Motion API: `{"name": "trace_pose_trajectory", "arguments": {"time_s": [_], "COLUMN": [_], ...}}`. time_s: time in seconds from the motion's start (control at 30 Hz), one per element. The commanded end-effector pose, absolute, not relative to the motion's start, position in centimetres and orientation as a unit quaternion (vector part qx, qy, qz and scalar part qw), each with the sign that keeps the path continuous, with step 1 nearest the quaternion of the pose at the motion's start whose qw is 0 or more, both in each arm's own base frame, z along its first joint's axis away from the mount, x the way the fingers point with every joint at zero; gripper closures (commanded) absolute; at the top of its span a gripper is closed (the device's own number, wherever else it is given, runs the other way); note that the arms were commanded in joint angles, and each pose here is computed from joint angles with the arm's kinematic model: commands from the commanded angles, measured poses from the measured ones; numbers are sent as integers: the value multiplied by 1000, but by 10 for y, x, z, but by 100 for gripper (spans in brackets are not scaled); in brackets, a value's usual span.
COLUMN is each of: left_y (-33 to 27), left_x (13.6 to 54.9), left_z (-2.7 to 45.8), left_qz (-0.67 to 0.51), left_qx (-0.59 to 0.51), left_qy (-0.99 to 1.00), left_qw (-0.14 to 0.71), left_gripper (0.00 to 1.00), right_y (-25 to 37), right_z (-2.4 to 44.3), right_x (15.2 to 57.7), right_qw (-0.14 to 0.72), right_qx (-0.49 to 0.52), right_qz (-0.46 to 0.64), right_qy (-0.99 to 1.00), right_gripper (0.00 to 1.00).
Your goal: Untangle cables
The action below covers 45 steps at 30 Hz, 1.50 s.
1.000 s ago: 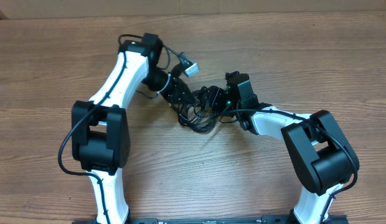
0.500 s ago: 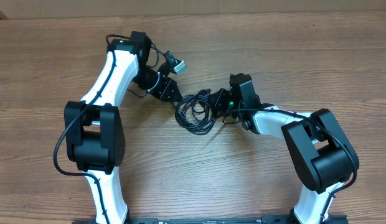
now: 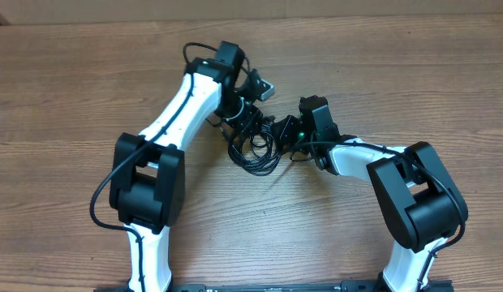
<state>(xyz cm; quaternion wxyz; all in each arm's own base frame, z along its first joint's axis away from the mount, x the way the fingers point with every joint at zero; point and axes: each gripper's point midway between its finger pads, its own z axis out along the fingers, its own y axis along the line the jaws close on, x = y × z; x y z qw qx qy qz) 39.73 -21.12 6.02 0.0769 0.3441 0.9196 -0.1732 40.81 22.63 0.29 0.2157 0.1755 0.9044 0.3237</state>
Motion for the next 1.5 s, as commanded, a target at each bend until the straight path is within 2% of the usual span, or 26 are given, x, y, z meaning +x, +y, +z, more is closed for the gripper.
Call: {"name": "trace_pose_trajectory", "arguments": {"time_s": [0.0,0.1,0.4,0.83,0.9,1.23,1.47], "left_y": [-191,-190,-203,-207,-207,-214,-219], "left_x": [404,405,405,404,408,422,425], "left_z": [55,45,38,27,27,31,29], "left_qz": [-116,-119,-156,-159,-156,-147,-98], "left_qx": [305,282,275,257,254,238,253], "left_qy": [942,948,944,947,948,949,949], "left_qw": [82,86,99,105,111,142,160], "left_gripper": [59,65,64,73,77,67,67], "right_y": [215,215,215,215,215,215,215], "right_z": [-23,-23,-23,-23,-23,-22,-22], "right_x": [398,398,398,398,398,398,398], "right_qw": [199,199,199,199,199,199,198], "right_qx": [191,191,191,191,191,191,191], "right_qz": [295,295,295,296,295,295,297], "right_qy": [915,915,915,915,915,915,915], "right_gripper": [83,83,82,82,82,81,81]}}
